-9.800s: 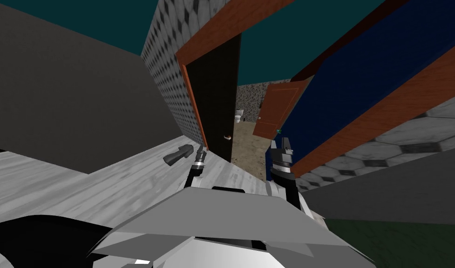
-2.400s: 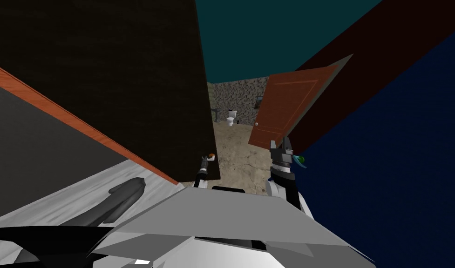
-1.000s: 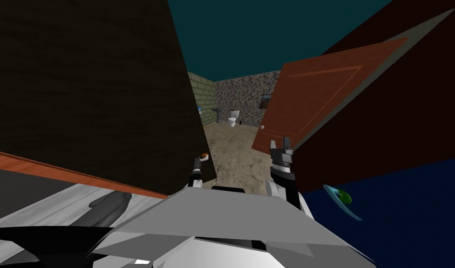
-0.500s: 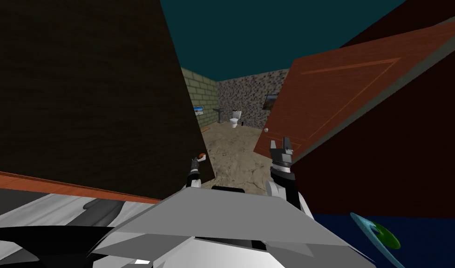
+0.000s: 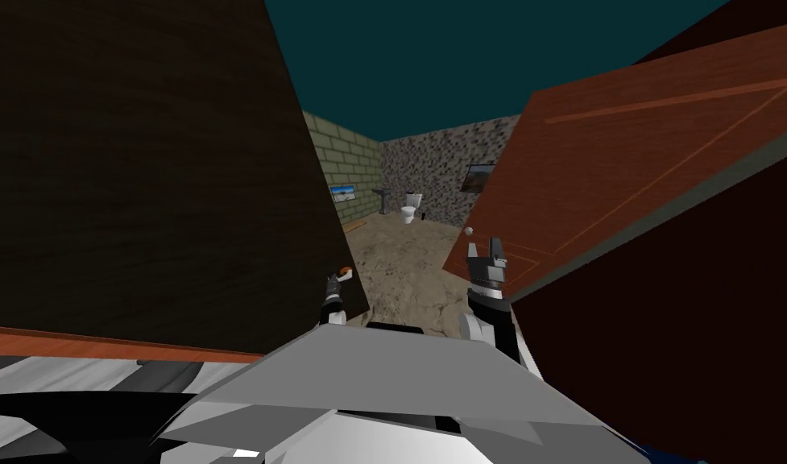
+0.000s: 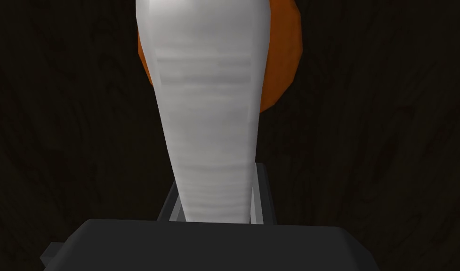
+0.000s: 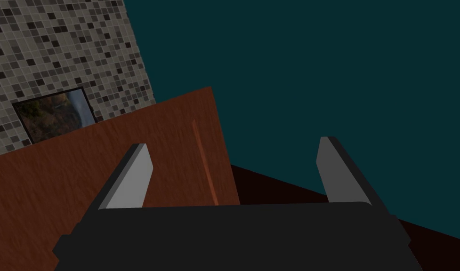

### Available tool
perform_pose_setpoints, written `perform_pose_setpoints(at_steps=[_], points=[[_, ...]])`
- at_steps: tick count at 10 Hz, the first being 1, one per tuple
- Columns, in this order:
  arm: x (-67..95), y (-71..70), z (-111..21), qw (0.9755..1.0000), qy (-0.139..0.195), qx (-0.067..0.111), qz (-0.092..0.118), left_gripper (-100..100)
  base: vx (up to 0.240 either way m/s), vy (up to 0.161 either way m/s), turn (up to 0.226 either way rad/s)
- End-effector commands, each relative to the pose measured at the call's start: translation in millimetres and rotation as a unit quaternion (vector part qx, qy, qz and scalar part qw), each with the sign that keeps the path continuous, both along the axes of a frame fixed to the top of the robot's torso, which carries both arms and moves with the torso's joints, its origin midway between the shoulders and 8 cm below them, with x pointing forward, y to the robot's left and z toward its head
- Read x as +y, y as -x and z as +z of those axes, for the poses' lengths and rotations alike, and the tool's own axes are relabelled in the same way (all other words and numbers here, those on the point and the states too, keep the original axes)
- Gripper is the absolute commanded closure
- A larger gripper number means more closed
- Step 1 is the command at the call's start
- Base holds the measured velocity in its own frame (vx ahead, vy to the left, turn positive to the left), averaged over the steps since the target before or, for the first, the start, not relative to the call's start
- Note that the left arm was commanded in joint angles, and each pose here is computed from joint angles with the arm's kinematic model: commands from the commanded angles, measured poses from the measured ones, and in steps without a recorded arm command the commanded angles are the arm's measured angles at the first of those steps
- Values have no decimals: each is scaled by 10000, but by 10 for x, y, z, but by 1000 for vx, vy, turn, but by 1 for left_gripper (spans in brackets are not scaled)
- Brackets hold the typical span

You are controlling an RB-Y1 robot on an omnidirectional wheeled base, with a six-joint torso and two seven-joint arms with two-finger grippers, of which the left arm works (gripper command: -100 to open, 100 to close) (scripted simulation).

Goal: Push the door open

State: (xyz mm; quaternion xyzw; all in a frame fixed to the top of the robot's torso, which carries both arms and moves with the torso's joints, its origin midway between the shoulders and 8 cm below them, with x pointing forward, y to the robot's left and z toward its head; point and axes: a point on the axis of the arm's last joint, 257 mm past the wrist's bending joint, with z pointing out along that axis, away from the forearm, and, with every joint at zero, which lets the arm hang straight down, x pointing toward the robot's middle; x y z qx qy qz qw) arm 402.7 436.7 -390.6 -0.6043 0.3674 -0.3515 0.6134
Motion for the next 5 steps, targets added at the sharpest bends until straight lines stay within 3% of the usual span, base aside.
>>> perform_pose_setpoints(at_steps=[1,2,5], points=[[-5,-8,19,9999,46,-62,72,100,209,-29,65],[0,9,6,9999,78,-63,118,100,181,-42,61],[256,145,14,9994,-6,-31,343,100,123,-5,47]])
